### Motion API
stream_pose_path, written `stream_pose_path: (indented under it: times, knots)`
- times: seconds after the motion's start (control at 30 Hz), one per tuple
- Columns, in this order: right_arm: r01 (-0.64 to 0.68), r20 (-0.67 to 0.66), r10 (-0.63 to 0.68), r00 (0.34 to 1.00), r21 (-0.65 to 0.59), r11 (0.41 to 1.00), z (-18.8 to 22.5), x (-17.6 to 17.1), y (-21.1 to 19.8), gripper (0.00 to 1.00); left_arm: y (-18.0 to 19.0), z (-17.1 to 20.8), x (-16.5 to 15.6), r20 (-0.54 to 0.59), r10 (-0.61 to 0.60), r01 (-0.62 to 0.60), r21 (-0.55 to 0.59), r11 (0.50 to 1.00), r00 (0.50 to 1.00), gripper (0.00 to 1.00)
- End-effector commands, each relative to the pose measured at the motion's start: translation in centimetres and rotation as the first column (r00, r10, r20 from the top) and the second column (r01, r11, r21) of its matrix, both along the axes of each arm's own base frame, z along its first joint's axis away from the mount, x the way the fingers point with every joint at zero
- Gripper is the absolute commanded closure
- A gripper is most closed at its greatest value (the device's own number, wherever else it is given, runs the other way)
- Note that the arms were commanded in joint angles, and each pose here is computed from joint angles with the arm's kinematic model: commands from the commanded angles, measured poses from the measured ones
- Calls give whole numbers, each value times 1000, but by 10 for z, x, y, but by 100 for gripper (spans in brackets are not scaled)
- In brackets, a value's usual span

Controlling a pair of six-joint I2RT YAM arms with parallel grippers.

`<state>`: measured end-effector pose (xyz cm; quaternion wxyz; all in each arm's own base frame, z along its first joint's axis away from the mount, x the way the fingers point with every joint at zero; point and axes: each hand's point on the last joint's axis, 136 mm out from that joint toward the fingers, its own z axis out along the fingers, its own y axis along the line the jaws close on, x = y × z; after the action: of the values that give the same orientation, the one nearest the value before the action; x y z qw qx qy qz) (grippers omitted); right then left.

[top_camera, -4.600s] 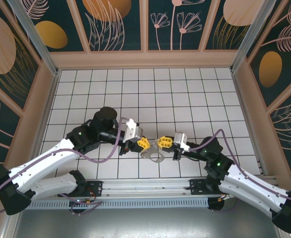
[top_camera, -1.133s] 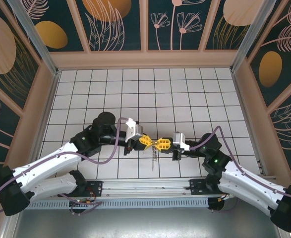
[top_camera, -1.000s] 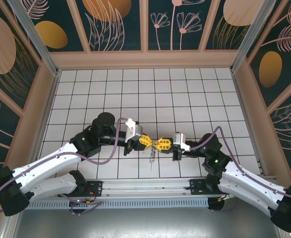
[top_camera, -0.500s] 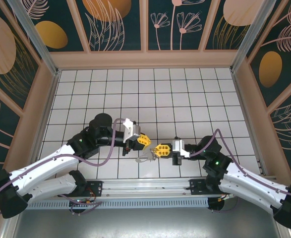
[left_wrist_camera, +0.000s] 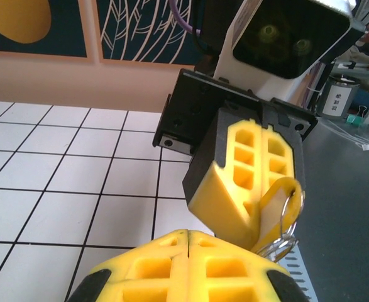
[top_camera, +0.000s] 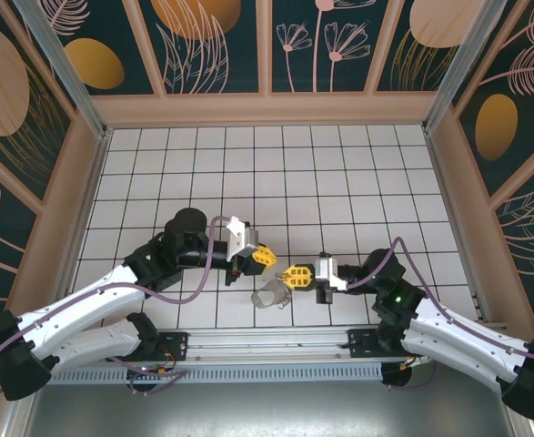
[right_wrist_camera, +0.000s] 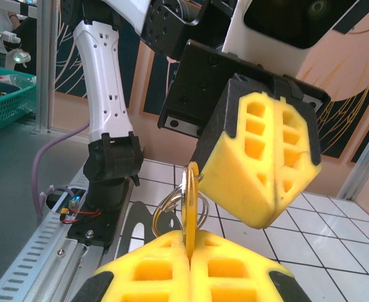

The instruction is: Put the keys on the keyring

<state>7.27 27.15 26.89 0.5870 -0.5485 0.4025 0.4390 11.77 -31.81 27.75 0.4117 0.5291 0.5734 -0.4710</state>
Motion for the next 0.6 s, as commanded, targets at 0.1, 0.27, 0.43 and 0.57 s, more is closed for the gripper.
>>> stream_pose_path:
  times: [0.1,0.27,0.43,0.57]
  knots:
    - [-8,24,6,1000,56,998,20,-4,-3,100,12,11,2,60,44,-45,23,999,997,72]
    - [-8,12,8,1000,52,999,23,-2,-1,100,17,22,-3,103,36,-36,-4,999,994,70]
    - [-15,-5,16,1000,47,999,27,1,2,100,16,22,-9,106,-4,3,5,1000,994,70]
    - [-28,-7,29,1000,47,999,30,2,4,100,14,21,-14,102,-47,46,5,999,994,70]
